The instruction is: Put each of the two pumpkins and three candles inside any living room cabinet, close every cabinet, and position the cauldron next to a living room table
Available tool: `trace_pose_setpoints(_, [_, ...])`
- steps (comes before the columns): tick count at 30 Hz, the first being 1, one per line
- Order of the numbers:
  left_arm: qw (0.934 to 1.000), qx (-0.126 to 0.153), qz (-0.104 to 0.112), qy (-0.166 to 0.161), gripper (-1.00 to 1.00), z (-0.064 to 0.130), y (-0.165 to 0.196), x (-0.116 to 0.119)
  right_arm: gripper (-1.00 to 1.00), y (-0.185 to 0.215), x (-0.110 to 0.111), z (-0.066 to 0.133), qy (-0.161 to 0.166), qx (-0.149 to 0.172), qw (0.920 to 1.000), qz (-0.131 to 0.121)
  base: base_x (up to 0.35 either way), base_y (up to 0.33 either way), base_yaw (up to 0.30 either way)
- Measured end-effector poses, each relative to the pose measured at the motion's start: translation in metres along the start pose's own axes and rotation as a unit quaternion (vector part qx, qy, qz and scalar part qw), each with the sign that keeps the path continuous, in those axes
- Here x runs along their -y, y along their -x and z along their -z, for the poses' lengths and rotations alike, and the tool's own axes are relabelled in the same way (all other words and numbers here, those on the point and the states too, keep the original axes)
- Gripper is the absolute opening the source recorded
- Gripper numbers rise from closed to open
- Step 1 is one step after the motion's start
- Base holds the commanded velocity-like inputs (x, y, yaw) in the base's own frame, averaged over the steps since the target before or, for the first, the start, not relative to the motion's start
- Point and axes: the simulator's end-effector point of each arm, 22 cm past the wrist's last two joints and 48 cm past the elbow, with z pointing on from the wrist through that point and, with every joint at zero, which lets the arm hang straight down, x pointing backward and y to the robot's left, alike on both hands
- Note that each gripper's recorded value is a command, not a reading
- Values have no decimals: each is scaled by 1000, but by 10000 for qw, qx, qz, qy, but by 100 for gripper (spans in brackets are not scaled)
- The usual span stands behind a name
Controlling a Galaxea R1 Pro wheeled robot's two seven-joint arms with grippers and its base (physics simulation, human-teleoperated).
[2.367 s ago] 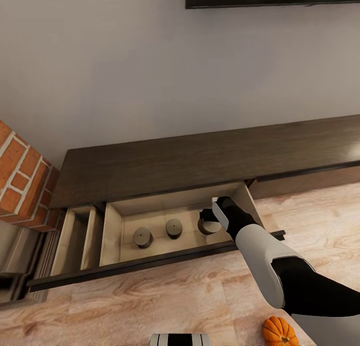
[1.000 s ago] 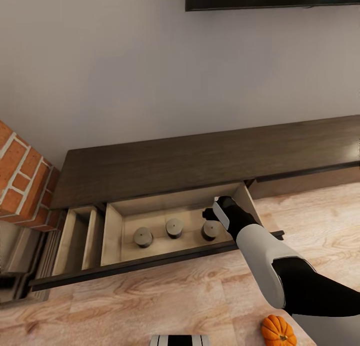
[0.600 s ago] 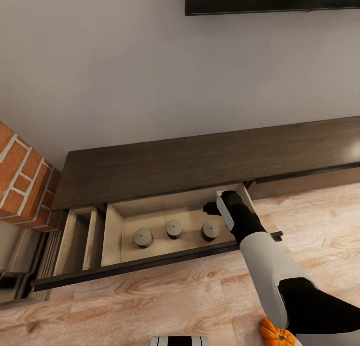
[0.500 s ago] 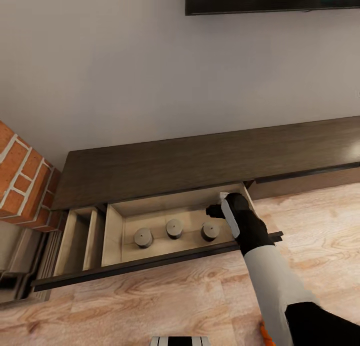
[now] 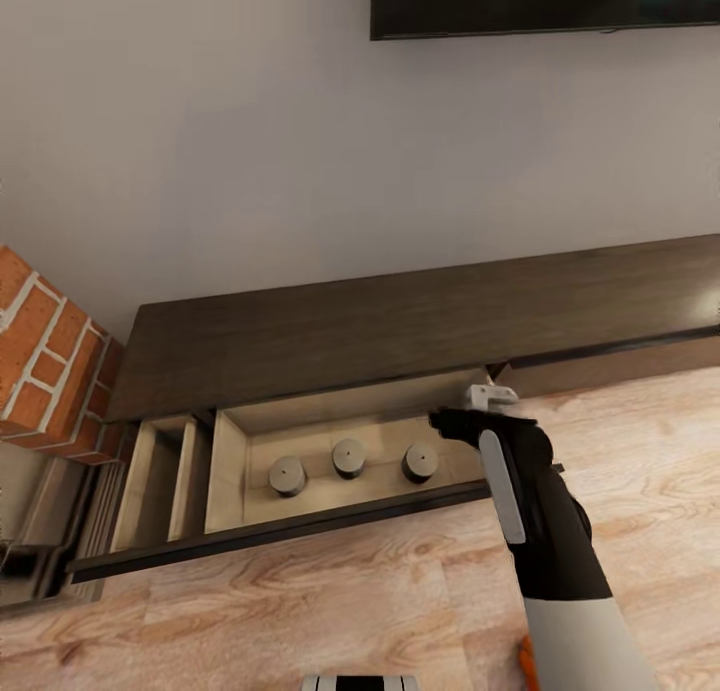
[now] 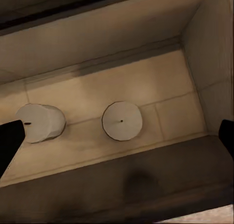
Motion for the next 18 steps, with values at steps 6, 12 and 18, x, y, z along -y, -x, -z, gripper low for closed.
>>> trace_pose_setpoints(6, [10000, 4, 5, 13, 100, 10, 2, 6, 100, 0, -8, 21, 392, 96, 9992, -21, 0, 0, 0])
trace_pose_setpoints(12, [10000, 9, 21, 15, 100, 20, 3, 11, 100, 8, -4, 33, 876, 124, 9959, 176, 0, 0, 0])
trace_pose_setpoints(18, [10000, 10, 0, 26, 100, 29, 4, 17, 100, 21, 6, 58, 1921, 172, 9810, 200, 0, 0, 0])
